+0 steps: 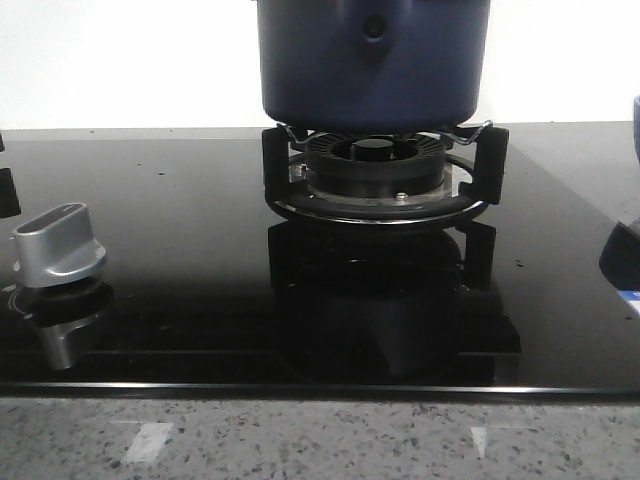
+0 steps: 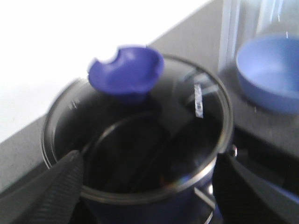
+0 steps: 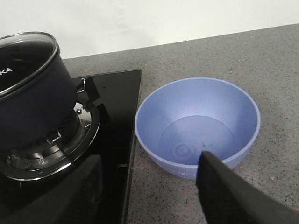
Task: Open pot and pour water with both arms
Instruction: 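Lower the left gripper and grasp the blue silicone lid handle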
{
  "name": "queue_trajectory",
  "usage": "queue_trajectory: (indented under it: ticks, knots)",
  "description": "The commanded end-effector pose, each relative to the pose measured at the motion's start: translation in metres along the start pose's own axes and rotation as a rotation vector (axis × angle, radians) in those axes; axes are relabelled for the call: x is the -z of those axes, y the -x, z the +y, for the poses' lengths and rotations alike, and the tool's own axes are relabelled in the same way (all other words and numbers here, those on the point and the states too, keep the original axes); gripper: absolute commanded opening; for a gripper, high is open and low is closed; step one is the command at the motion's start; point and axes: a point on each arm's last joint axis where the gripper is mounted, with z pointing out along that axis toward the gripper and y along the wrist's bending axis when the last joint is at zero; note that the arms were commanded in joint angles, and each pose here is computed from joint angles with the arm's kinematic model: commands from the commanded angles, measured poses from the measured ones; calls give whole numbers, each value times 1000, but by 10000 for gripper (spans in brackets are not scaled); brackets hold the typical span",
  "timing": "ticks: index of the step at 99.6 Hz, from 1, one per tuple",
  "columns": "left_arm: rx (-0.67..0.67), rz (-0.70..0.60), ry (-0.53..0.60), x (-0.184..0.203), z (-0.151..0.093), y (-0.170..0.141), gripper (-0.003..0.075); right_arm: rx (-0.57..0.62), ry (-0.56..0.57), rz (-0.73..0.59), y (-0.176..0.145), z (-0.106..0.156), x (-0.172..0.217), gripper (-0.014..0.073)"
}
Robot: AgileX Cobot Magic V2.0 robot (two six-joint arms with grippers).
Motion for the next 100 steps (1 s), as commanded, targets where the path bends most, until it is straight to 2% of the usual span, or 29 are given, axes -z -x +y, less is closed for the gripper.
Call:
queue_trajectory:
  ticks: [1,12,27,34,45,56,68,78,90,100]
  knots:
    - [69,-182,50,16,6,29,494,16,9,-97,17,2,3,402]
    - [39,-173,42,14,5,28,494,16,8,-90,16,2,3,402]
    - [116,-209,12,16,3,34,494,12,10,-88,16,2,3,402]
    - [79,-234,-6,18,2,41,494,11,11,-88,16,2,3,402]
    - [75,-279,-64,23,-2,53,494,11,11,-88,16,2,3,402]
    - [10,-309,-136,28,-8,62,494,11,10,-79,15,2,3,402]
    - [7,-331,-271,31,-11,62,494,11,7,-53,13,2,3,402]
    - [57,-384,-338,34,4,62,494,11,6,-46,12,2,3,402]
    - [107,-426,-257,38,37,59,494,11,5,-37,11,2,3,402]
    - [104,-415,-215,38,53,54,495,11,3,-20,10,2,3,402]
